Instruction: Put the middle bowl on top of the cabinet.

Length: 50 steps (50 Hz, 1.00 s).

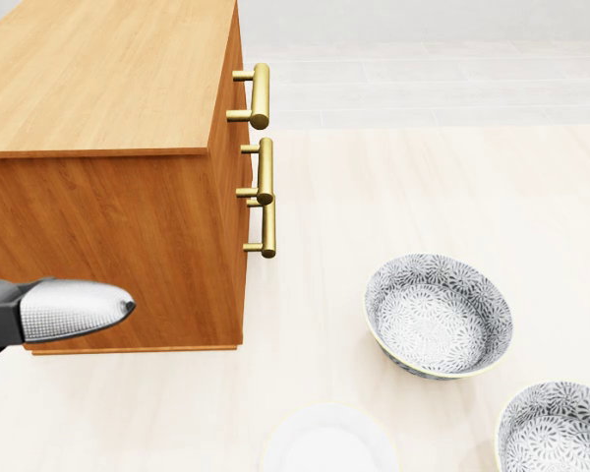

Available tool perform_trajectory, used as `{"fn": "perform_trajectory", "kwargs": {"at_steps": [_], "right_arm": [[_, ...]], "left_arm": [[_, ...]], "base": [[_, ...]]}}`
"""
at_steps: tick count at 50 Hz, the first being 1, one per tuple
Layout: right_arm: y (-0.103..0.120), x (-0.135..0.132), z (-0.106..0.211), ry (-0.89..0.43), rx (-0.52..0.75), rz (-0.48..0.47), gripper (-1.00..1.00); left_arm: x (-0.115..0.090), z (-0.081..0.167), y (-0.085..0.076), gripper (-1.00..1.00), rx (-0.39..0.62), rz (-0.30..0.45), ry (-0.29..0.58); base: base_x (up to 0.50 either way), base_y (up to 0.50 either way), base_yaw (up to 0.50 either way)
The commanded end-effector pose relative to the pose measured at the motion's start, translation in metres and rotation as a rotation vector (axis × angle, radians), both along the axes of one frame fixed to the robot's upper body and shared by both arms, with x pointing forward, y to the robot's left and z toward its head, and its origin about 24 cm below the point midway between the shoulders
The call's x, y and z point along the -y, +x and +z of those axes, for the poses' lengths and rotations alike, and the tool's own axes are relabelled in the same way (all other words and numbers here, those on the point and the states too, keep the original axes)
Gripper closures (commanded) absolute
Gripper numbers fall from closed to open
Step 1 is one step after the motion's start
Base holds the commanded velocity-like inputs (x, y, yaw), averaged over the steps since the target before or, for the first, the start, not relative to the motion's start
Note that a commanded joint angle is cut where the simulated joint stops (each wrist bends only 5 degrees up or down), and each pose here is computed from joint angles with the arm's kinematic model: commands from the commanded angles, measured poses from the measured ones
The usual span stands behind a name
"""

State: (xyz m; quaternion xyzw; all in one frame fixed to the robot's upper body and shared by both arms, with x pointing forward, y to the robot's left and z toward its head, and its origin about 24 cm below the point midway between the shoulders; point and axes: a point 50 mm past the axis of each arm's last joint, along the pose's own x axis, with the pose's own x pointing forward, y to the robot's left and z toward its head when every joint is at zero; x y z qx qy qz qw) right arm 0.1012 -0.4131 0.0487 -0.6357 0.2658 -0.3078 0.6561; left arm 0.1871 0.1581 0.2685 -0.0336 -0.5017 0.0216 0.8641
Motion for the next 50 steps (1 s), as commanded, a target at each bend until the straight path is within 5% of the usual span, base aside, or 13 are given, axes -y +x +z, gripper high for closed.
{"fn": "perform_trajectory", "kwargs": {"at_steps": [1,21,29,50], "right_arm": [[-0.003,0.005,-0.007,-0.019,-0.064,-0.003,-1.00],[-0.003,0.007,-0.006,-0.078,-0.079,0.007,-1.00],[0.026,-0.007,0.010,-0.304,-0.141,0.160,-1.00],[0.039,-0.004,0.020,-0.448,-0.137,0.222,-1.00]], "left_arm": [[0.000,0.000,0.000,-1.00,0.001,-0.001,-0.002],[0.000,0.000,-0.001,-1.00,0.003,-0.002,-0.002],[0.000,0.000,0.000,-1.00,0.001,0.000,-0.004],[0.000,-0.001,0.001,-1.00,-0.004,0.002,0.001]], "base": [[0.00,0.00,0.00],[0.00,0.00,0.00],[0.00,0.00,0.00],[0.00,0.00,0.00]]}}
